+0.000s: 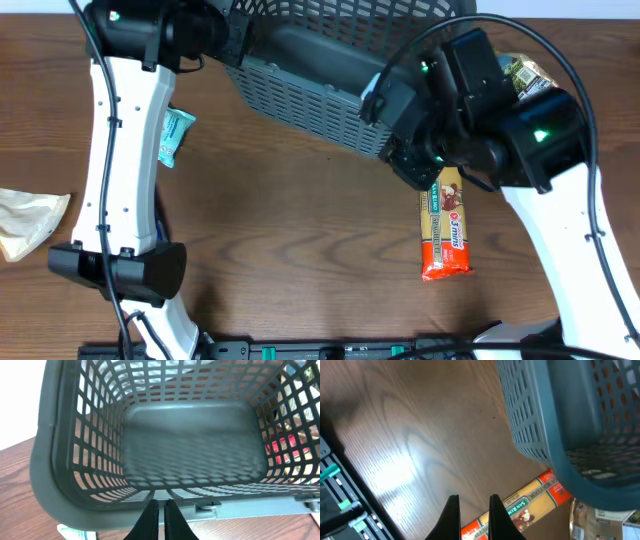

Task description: Pack container

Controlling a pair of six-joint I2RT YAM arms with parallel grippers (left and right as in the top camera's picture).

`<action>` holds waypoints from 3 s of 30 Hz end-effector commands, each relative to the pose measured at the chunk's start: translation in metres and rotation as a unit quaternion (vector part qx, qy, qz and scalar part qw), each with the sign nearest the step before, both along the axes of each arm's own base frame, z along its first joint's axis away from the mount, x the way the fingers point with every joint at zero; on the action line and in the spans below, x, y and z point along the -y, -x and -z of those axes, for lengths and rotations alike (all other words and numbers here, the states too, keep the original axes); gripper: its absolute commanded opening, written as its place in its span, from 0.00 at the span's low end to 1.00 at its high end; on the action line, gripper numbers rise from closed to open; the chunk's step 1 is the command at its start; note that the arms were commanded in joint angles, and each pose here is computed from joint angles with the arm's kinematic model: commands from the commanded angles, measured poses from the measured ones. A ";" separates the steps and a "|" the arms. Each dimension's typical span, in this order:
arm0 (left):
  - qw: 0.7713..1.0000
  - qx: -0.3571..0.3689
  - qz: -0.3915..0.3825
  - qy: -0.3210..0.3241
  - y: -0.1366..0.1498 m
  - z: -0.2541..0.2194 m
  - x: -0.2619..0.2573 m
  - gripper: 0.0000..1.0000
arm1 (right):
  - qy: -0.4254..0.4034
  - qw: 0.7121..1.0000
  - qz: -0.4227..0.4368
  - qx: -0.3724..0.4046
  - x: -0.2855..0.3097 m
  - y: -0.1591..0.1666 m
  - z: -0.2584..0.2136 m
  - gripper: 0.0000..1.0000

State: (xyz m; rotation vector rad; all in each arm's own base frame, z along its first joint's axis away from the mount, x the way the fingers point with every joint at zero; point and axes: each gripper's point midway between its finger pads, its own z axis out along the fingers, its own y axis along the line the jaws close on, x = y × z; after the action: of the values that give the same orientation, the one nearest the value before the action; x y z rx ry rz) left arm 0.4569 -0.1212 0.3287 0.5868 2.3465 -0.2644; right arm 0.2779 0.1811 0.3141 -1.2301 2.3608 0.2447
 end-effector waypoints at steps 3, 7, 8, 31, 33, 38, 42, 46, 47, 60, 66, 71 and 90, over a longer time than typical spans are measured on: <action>1.000 -0.002 0.017 -0.002 -0.002 0.004 0.005 0.05 | 0.025 0.999 -0.035 -0.024 -0.012 -0.014 0.025 0.01; 1.000 0.002 0.025 -0.009 -0.002 0.004 0.005 0.05 | 0.042 0.997 -0.042 -0.047 -0.017 -0.027 0.047 0.01; 1.000 0.003 0.026 -0.010 -0.002 0.004 0.005 0.06 | 0.044 0.997 -0.040 -0.052 -0.017 -0.030 0.052 0.01; 0.997 -0.060 0.044 -0.032 -0.026 0.070 0.009 0.06 | 0.060 0.994 -0.029 -0.085 -0.015 -0.050 0.083 0.01; 0.996 -0.073 0.044 -0.033 -0.021 0.073 0.008 0.06 | 0.059 0.994 -0.028 -0.084 -0.015 -0.051 0.083 0.01; 0.993 -0.102 0.042 -0.037 -0.006 0.077 0.005 0.05 | 0.054 0.996 -0.018 -0.074 -0.011 -0.060 0.081 0.01; 0.990 -0.126 0.039 -0.040 0.004 0.081 0.002 0.06 | 0.052 0.996 -0.009 -0.073 -0.005 -0.064 0.081 0.01; 0.988 -0.149 0.021 -0.033 0.011 0.084 0.001 0.05 | 0.051 0.996 0.001 -0.074 -0.001 -0.066 0.081 0.01; 0.988 -0.153 0.018 -0.032 0.013 0.085 0.001 0.05 | 0.050 0.996 0.003 -0.074 0.001 -0.067 0.081 0.01; 0.985 -0.171 0.013 -0.031 0.026 0.082 -0.002 0.05 | 0.049 0.996 0.014 -0.076 0.005 -0.070 0.081 0.01; 0.986 -0.166 0.013 -0.030 0.027 0.077 -0.002 0.06 | 0.049 0.996 0.015 -0.076 0.005 -0.069 0.081 0.01; 0.985 -0.170 0.013 -0.031 0.029 0.078 -0.002 0.06 | 0.049 0.996 0.015 -0.076 0.005 -0.070 0.081 0.01; 0.988 -0.154 0.013 -0.029 0.023 0.074 -0.001 0.24 | 0.058 0.994 0.017 -0.091 0.004 -0.060 0.082 0.01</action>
State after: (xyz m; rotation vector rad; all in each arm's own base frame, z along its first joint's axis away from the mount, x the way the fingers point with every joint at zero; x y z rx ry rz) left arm 0.4348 -0.1201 0.2370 0.6471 2.7040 -0.3338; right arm 0.3387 0.1761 0.2291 -1.2830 2.5740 0.2196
